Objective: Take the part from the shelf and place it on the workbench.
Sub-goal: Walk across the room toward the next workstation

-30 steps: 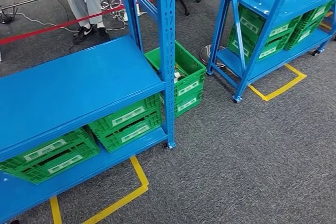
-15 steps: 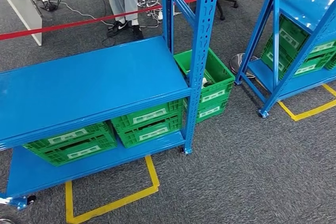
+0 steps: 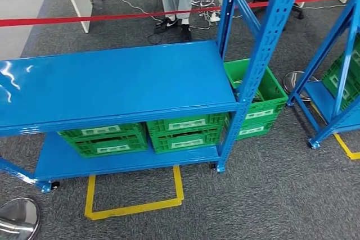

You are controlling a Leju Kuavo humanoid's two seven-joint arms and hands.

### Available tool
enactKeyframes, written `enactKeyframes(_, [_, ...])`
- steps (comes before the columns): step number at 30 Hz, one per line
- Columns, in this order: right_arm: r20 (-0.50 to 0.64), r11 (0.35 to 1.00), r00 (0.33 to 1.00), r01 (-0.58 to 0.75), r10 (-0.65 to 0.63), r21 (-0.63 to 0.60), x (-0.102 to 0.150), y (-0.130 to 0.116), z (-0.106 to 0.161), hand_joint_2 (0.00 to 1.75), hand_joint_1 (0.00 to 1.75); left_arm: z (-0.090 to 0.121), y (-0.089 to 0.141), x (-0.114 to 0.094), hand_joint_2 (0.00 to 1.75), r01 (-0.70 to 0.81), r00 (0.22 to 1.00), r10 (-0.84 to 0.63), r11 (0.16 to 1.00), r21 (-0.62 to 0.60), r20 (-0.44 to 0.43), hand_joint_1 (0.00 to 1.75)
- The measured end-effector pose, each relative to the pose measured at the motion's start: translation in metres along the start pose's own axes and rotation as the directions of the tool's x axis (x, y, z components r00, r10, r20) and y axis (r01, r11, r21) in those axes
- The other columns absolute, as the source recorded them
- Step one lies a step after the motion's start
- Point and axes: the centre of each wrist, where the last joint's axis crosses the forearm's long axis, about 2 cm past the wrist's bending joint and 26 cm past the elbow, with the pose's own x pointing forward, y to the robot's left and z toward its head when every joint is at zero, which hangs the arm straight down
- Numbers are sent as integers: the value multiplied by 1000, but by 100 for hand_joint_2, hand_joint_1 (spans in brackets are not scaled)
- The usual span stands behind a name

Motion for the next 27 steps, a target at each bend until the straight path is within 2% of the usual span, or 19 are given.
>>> enactKeyframes(10, [-8, 1000, 1000, 19, -19, -2, -1, 1, 1, 0, 0, 2, -1, -2, 0, -15, 1000, 16, 999, 33, -15, 0])
enactKeyframes(11, [-15, 1000, 999, 30, -30, -3, -1, 0, 0, 0, 0, 2, 0, -3, 44, -19, 1000, 19, 999, 43, -19, 0])
enactKeyframes(14, [-40, 998, 997, 62, -62, -4, -2, -1, 0, 131, 0, 3, 1, -3, 175, -29, 999, 31, 997, 65, -27, 0])
enactKeyframes(15, [-48, 997, 996, 72, -72, -4, -2, -1, 0, 175, 0, 3, 1, -3, 175, -36, 999, 38, 997, 70, -28, 0])
enactKeyframes(21, [-49, 984, 984, 175, -173, 43, 6, 5, -4, 175, 0, 0, 1, 5, 175, -105, 994, 106, 993, 52, -4, 0])
enactKeyframes(22, [-43, 980, 981, 193, -191, 53, 9, 6, -5, 131, 0, -2, 1, 8, 175, -115, 993, 115, 992, 47, 4, 0])
enactKeyframes(25, [-30, 967, 971, 240, -239, 84, 16, 12, -8, 0, 0, -6, -1, 12, 44, -140, 990, 140, 990, 25, 21, 0])
enactKeyframes(26, [-27, 963, 967, 254, -253, 95, 18, 14, -9, 0, 0, -8, -2, 13, 0, -147, 989, 147, 989, 17, 25, 0])
enactKeyframes(27, [-24, 958, 964, 267, -266, 105, 19, 16, -10, 0, 0, -9, -3, 14, 0, -155, 988, 155, 988, 9, 28, 0])
